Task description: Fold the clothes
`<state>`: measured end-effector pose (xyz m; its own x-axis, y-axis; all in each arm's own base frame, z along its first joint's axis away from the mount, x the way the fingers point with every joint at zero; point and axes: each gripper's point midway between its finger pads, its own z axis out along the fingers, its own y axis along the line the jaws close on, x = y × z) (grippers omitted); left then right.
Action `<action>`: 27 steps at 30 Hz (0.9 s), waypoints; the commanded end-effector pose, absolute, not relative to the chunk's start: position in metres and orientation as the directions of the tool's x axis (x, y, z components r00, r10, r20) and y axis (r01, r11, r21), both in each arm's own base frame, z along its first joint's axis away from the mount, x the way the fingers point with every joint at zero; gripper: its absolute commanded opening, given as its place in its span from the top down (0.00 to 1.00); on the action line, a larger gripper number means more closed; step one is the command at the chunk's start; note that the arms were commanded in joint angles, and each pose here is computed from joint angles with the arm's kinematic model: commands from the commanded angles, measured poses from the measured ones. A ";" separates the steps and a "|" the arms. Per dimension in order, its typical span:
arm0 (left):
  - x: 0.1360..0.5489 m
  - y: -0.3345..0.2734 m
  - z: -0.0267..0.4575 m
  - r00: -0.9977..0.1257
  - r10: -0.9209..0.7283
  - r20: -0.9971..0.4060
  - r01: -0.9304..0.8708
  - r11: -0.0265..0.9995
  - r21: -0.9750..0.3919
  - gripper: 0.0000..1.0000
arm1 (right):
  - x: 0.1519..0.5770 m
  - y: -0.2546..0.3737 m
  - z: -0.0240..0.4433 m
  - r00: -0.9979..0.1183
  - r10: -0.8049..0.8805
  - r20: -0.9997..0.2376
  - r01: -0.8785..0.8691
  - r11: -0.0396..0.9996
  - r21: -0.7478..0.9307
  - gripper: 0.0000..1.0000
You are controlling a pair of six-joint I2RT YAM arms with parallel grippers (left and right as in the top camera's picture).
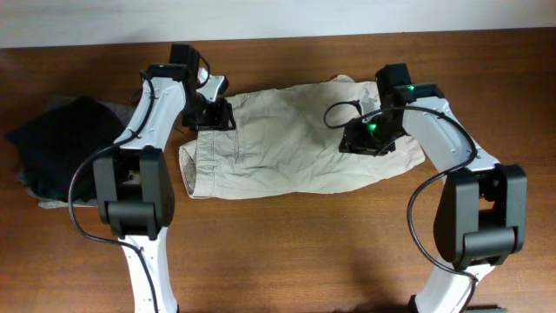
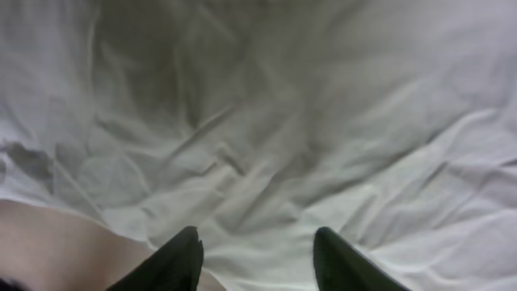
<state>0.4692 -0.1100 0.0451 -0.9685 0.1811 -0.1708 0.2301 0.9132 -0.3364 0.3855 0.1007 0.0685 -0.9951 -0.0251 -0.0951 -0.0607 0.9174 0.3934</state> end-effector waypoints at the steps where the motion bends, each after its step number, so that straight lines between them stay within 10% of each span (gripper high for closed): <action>1: 0.467 -0.110 0.052 -0.971 0.172 -0.166 0.222 0.906 -0.360 0.44 | 0.388 0.104 0.084 -0.988 -0.051 -0.147 -0.107 0.909 0.404 0.47; 27: 0.478 -0.064 0.176 -0.956 0.156 -0.248 0.200 0.966 -0.162 0.50 | 0.389 0.102 0.127 -0.967 0.011 -0.254 -0.065 0.956 0.287 0.26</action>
